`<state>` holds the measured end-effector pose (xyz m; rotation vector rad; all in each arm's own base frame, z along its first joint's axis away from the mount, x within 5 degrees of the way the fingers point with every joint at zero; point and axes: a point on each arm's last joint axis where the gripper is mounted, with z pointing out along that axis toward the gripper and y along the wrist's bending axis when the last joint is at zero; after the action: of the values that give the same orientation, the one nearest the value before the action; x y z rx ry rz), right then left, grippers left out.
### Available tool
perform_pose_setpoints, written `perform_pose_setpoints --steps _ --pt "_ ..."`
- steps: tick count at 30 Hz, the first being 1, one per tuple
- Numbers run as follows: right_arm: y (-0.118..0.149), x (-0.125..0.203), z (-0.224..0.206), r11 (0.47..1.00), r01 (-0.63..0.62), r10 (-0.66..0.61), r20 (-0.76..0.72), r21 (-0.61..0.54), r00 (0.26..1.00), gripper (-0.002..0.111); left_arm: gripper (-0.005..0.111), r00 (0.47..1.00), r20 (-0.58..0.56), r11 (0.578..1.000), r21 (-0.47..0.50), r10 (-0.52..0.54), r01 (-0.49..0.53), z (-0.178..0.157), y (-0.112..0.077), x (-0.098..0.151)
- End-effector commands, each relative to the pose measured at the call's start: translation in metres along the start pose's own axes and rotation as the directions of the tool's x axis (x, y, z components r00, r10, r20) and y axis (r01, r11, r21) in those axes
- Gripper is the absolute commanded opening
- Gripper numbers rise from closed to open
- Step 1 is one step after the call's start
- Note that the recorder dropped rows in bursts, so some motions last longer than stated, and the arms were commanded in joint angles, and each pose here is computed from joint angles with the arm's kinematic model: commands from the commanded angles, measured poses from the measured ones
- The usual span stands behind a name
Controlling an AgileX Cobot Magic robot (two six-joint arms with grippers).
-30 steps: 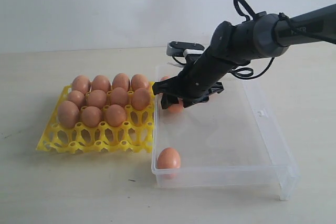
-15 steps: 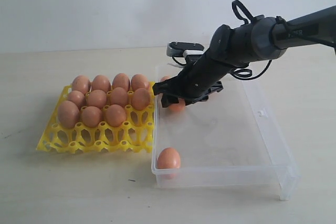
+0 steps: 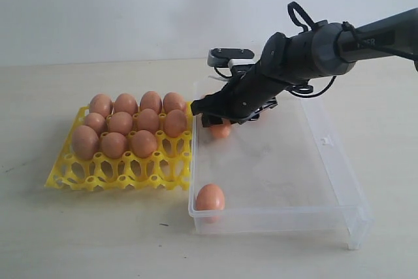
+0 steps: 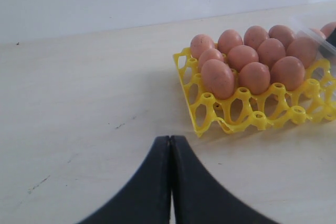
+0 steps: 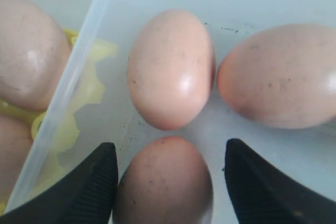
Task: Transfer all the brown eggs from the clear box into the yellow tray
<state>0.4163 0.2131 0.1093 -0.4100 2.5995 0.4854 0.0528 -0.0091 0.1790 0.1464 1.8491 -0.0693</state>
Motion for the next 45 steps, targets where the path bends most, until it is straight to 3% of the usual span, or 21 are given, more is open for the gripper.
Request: perform_pose_setpoints --steps 1,4,8,10,25,27,30,35,37,45 --pt "-0.002 -0.005 -0.002 1.000 0.016 -0.017 0.044 0.016 0.999 0.058 0.000 1.000 0.017 1.000 0.001 0.004 -0.004 -0.001 0.000 -0.002" --pt "-0.002 -0.005 -0.001 1.000 0.016 -0.017 0.040 0.015 0.999 0.047 0.000 1.000 0.017 1.000 0.001 0.004 -0.004 -0.001 0.000 -0.002" --pt "-0.001 -0.001 -0.001 1.000 0.013 -0.013 0.004 0.002 1.000 0.012 0.000 1.000 0.017 1.000 0.001 0.004 -0.004 -0.001 0.000 -0.002" --pt "0.000 0.001 -0.001 1.000 0.013 -0.013 -0.018 -0.005 1.000 0.000 0.000 1.000 0.017 1.000 0.001 0.004 -0.004 -0.001 0.000 -0.002" --pt "0.010 -0.018 -0.040 0.995 0.102 -0.102 0.050 0.007 0.994 0.000 0.000 1.000 0.017 1.000 0.001 0.004 -0.004 -0.001 0.000 -0.002" --pt "0.012 -0.017 -0.048 0.992 0.129 -0.129 0.040 0.005 0.991 0.002 0.000 1.000 0.017 1.000 0.001 0.004 -0.004 -0.001 0.000 -0.002" --pt "0.019 -0.010 -0.061 0.989 0.148 -0.148 0.007 -0.013 0.989 0.015 0.000 1.000 0.017 1.000 0.001 0.004 -0.004 -0.001 0.000 -0.002" --pt "0.022 0.000 -0.065 0.988 0.151 -0.151 0.018 -0.003 0.988 0.048 0.000 1.000 0.017 1.000 0.001 0.004 -0.004 -0.001 0.000 -0.002" --pt "0.020 0.002 -0.063 0.989 0.148 -0.149 0.032 0.008 0.988 0.056 0.000 1.000 0.017 1.000 0.001 0.004 -0.004 -0.001 0.000 -0.002" --pt "0.017 -0.002 -0.062 0.983 0.175 -0.179 0.090 0.049 0.980 0.058 0.000 1.000 0.017 1.000 0.001 0.004 -0.004 -0.001 0.000 -0.002"
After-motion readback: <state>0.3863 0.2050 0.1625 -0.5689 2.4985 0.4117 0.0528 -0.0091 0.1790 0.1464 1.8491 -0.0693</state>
